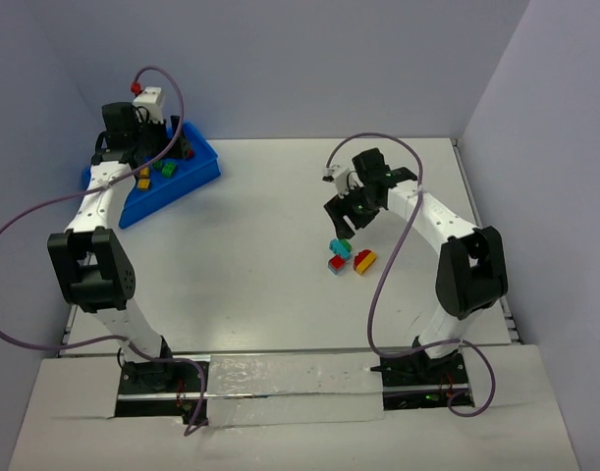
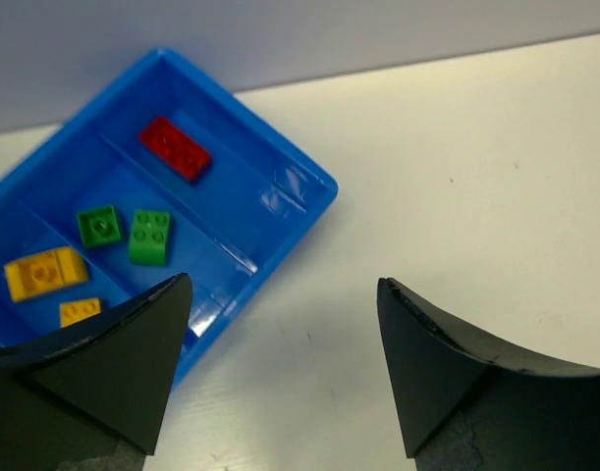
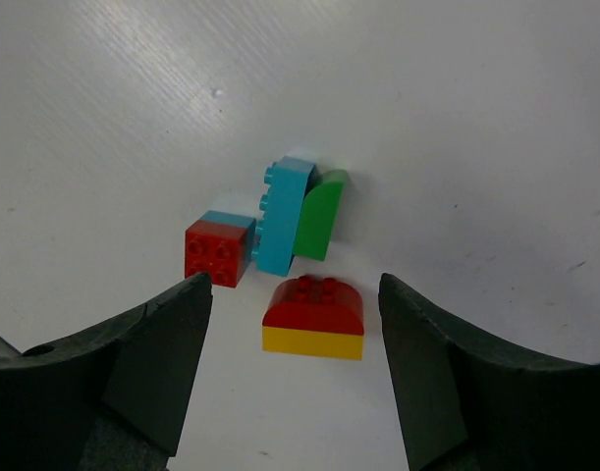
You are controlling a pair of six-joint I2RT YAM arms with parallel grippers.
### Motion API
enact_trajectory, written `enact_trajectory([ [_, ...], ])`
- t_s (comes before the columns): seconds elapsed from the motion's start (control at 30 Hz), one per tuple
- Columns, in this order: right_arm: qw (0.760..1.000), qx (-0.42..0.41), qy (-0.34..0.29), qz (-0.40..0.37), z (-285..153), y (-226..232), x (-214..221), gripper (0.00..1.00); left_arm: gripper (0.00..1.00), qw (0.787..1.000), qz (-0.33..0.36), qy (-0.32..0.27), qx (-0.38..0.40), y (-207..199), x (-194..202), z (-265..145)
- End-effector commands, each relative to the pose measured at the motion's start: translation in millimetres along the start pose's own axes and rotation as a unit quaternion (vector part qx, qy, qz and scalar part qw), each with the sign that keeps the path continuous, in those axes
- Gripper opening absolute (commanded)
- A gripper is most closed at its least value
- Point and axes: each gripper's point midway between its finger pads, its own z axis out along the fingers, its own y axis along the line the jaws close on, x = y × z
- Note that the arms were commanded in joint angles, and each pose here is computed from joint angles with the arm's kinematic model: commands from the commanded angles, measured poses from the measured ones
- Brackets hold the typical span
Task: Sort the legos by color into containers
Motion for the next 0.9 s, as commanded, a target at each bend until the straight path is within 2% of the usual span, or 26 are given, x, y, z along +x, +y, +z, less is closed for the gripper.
enact_trajectory([
  [0.0, 0.999, 0.022, 0.029, 0.035, 9, 1, 11, 0.76, 0.89, 1.000, -0.003, -0.030, -0.004, -7, -22, -19],
  [0.1, 0.997, 0.027, 0.044, 0.056, 20, -1, 13, 0.74, 0.93, 1.000, -0.004, -0.026, -0.001, -9, -18, -21],
  [0.33, 0.995, 0.007, 0.060, 0.076, 32, 3, 16, 0.68, 0.93, 1.000, -0.007, -0.016, -0.001, -12, -10, -24],
  [0.7, 0.990, 0.047, 0.092, 0.095, 54, -8, 28, 0.69, 0.95, 0.999, -0.033, -0.012, 0.000, -14, -6, -23],
  [0.87, 0.989, 0.053, 0.094, 0.101, 66, -12, 33, 0.68, 0.99, 0.998, -0.054, 0.000, 0.015, -19, -3, -21],
])
